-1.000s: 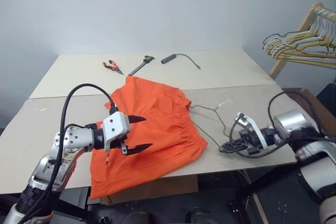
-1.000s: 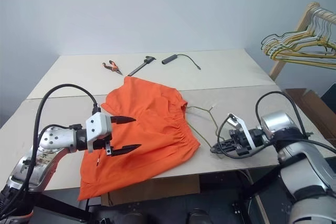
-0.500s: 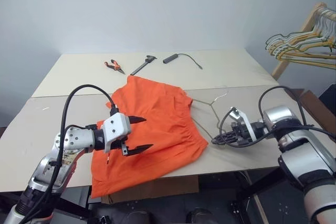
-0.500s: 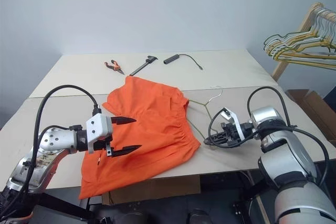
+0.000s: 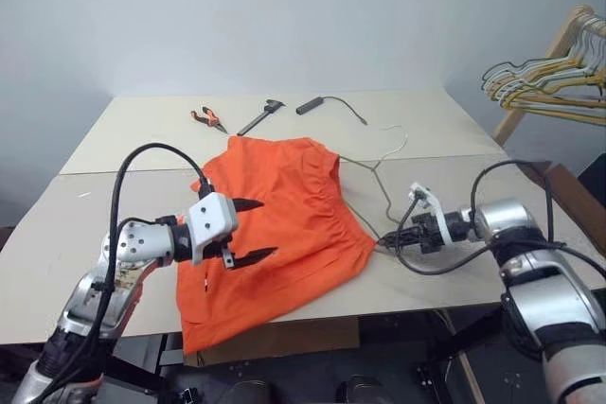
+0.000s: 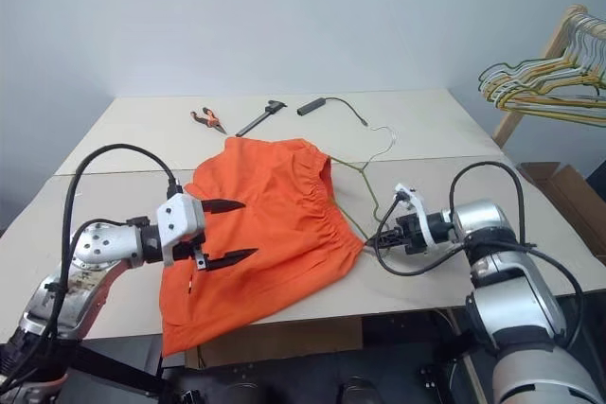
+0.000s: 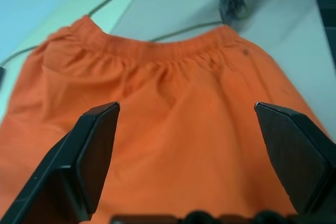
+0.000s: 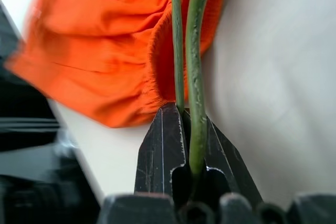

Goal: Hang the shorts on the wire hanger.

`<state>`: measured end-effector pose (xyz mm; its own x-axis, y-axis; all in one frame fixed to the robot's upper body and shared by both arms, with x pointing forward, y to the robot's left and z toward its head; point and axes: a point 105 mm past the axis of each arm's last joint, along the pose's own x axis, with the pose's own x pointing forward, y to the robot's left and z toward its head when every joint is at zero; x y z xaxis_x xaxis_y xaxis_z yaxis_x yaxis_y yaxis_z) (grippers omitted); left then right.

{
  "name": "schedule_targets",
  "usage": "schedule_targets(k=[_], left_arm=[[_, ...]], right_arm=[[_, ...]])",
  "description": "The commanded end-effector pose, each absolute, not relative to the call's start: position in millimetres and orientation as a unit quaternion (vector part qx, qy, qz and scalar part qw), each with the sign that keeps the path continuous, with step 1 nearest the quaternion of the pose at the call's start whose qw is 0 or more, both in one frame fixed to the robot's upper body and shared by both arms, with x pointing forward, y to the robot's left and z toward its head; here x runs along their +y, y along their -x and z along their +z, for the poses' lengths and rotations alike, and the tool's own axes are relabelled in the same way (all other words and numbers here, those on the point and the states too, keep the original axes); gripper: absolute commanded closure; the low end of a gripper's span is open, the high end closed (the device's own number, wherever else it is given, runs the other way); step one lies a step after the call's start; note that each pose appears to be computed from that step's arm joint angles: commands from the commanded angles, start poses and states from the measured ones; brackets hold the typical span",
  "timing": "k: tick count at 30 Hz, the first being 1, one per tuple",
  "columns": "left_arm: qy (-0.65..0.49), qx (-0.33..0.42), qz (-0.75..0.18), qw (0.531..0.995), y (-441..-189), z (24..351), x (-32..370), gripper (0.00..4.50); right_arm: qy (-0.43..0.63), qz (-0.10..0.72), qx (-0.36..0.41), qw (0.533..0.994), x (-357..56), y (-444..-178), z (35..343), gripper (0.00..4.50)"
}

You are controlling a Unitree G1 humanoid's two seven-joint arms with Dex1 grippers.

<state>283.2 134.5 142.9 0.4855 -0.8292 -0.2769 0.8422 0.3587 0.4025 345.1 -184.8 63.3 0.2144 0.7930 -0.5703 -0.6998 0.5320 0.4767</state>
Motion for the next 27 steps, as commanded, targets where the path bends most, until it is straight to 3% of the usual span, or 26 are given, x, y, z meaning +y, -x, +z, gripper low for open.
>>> schedule_targets(k=[1, 9, 15, 21, 27], left_arm=[[-0.269, -0.026, -0.486, 0.831, -295.9, 162.4, 135.8, 0.03], [-0.251, -0.104, -0.443, 0.854, -331.6, 217.8, 138.6, 0.03], [-0.289, -0.124, -0.459, 0.831, -352.9, 249.9, 146.2, 0.03], [-0.348, -0.079, -0.529, 0.770, -357.8, 237.9, 152.1, 0.03], [-0.350, -0.024, -0.569, 0.744, -364.8, 227.5, 155.8, 0.03]], right_arm=[[0.044, 0.490, 0.295, 0.819, -175.1, -361.8, 93.3, 4.50], [0.192, 0.487, 0.213, 0.825, -169.2, -365.0, 116.9, 4.50], [0.285, 0.494, 0.189, 0.799, -154.2, -364.4, 126.5, 4.50], [0.298, 0.518, 0.172, 0.783, -126.8, -359.9, 136.2, 4.50], [0.323, 0.532, 0.155, 0.767, -110.9, -357.0, 137.8, 4.50]])
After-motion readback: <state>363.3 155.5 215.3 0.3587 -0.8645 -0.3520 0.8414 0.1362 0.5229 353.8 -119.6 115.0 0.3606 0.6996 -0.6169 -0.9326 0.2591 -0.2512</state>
